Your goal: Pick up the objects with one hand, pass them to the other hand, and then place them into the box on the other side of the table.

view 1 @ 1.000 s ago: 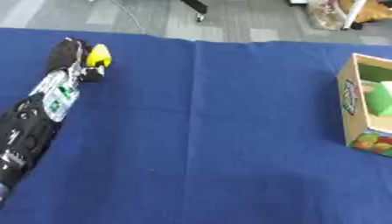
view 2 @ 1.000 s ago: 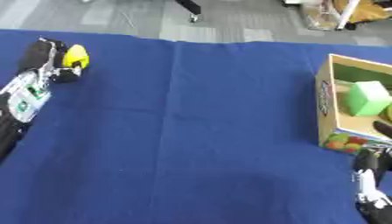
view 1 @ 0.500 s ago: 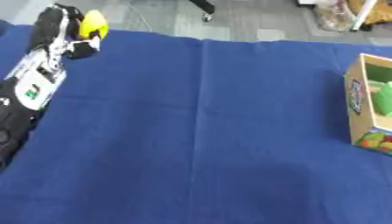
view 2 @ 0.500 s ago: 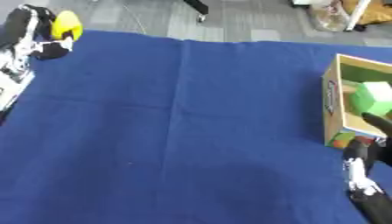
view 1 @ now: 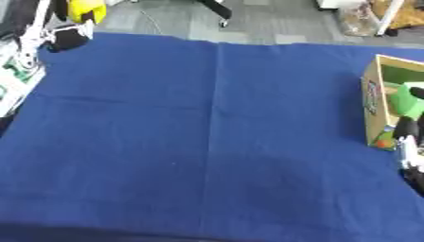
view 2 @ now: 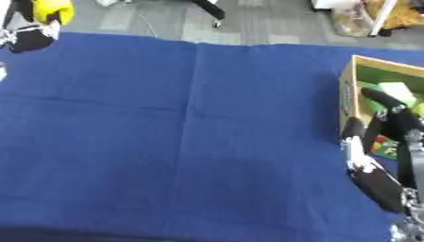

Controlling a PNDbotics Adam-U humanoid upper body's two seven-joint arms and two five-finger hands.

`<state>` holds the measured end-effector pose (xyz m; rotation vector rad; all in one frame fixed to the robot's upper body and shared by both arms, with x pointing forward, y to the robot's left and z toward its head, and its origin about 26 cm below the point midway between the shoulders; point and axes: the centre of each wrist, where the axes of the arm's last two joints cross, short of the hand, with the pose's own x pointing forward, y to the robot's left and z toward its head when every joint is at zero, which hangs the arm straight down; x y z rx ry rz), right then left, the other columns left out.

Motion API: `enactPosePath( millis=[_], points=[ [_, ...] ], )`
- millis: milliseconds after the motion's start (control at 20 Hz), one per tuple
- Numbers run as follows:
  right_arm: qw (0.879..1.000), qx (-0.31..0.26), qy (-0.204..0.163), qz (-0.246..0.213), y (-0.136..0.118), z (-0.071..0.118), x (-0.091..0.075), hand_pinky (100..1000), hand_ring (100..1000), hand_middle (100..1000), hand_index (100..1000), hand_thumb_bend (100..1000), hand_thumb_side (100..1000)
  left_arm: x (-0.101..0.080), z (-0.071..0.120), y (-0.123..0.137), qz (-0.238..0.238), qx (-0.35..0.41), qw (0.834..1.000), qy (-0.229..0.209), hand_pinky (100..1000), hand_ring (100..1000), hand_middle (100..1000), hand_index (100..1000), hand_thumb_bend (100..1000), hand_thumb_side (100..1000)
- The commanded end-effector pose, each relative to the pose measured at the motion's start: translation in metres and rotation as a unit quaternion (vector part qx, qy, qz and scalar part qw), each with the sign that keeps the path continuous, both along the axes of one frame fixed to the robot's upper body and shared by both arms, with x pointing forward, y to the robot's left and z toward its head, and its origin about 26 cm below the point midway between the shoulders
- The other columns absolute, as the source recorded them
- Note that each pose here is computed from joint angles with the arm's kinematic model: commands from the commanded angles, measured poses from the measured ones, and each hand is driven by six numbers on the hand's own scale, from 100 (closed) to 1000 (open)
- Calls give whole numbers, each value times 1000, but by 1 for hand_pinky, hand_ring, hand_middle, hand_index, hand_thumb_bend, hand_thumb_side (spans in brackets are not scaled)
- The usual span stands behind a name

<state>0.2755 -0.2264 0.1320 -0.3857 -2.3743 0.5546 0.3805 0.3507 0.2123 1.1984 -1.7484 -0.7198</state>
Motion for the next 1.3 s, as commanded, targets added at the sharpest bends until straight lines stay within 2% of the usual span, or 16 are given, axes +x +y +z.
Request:
enactPosePath(
  millis=[50, 100, 350, 550, 700, 950, 1300],
  points=[
    [998, -23, -28, 44, 6, 17, 2, 273, 257, 231, 826, 100, 497, -8, 5, -20, -65, -15, 998, -14, 637, 405, 349, 502, 143, 100],
    [997, -28, -34, 62, 10, 21, 4, 272, 257, 234, 828, 100, 442, -11, -1, -28, -88, -24, 996, -6, 638, 405, 351, 502, 100, 227],
    [984, -48, -65, 159, 38, 40, 9, 251, 241, 219, 839, 100, 399, -27, -22, -69, -204, -80, 976, 21, 638, 404, 349, 499, 100, 283],
    [972, -58, -77, 215, 55, 55, 12, 232, 226, 203, 846, 100, 375, -43, -26, -94, -288, -118, 950, 27, 640, 403, 348, 498, 100, 331],
    [963, -65, -76, 249, 65, 62, 12, 219, 215, 191, 848, 100, 374, -55, -18, -111, -339, -131, 931, 34, 644, 403, 348, 497, 100, 350],
    [950, -84, -70, 294, 76, 69, 11, 197, 198, 174, 858, 100, 372, -78, 0, -133, -401, -123, 905, 74, 645, 404, 348, 498, 100, 362],
    [937, -109, -61, 325, 83, 74, 10, 156, 164, 131, 863, 100, 389, -82, 20, -152, -466, -100, 869, 132, 647, 410, 353, 500, 100, 370]
  ],
)
